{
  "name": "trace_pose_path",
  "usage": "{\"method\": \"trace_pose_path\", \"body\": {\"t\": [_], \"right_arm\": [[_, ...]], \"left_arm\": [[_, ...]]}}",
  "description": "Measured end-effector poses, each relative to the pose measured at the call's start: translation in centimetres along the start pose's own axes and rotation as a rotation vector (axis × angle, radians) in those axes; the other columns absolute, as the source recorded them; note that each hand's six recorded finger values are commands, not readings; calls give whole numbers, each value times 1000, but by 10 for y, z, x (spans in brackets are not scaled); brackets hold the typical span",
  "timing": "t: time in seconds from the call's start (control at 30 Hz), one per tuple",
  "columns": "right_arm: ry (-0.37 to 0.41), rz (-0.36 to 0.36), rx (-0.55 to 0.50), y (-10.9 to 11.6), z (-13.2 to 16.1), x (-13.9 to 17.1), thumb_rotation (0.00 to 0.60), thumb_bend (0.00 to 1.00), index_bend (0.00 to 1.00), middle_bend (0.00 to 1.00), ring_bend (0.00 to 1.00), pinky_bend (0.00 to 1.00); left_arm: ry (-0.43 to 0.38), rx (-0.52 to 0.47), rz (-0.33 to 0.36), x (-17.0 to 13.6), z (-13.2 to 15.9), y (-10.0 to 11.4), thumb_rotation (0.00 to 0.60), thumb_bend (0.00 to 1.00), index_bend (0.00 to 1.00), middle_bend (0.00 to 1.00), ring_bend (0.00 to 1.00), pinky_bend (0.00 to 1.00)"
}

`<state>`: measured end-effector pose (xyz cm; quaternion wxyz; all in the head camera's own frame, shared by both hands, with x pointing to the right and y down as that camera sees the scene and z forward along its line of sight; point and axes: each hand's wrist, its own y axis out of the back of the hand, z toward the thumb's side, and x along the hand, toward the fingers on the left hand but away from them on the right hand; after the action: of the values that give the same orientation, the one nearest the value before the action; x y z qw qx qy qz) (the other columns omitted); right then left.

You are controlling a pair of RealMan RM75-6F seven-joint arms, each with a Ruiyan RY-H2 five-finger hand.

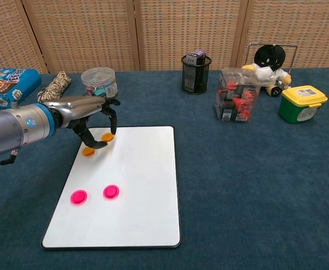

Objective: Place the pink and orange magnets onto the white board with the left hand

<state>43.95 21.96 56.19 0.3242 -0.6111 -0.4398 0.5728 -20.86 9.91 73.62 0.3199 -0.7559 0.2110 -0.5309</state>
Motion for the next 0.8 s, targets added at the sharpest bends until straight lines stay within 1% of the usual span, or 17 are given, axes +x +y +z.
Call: {"method": "trace_pose_path", "body": {"t": [0.2, 0.37, 0.6, 0.7, 0.8], "right_arm": [[0, 1, -2, 0, 0, 0, 600, 0, 0, 0, 0, 0], [1, 0, -1, 0, 0, 0, 600, 0, 0, 0, 0, 0], [1, -2, -1, 0, 0, 0, 600, 0, 0, 0, 0, 0], [1, -3, -2, 1, 0, 0, 600, 0, 0, 0, 0, 0], [1, -4, -2, 1, 0, 0, 600, 0, 0, 0, 0, 0]], "left_arm": [[5, 1, -12, 4, 1, -9, 600, 371, 539, 0, 0, 0], [10, -5, -16, 6, 1, -11, 600, 368, 534, 0, 0, 0], [8, -23, -12, 6, 2, -12, 600, 333, 346, 0, 0, 0], [9, -25, -10, 7, 2, -12, 600, 333, 317, 0, 0, 0], [10, -25, -9, 7, 2, -11, 600, 332, 317, 0, 0, 0]]}}
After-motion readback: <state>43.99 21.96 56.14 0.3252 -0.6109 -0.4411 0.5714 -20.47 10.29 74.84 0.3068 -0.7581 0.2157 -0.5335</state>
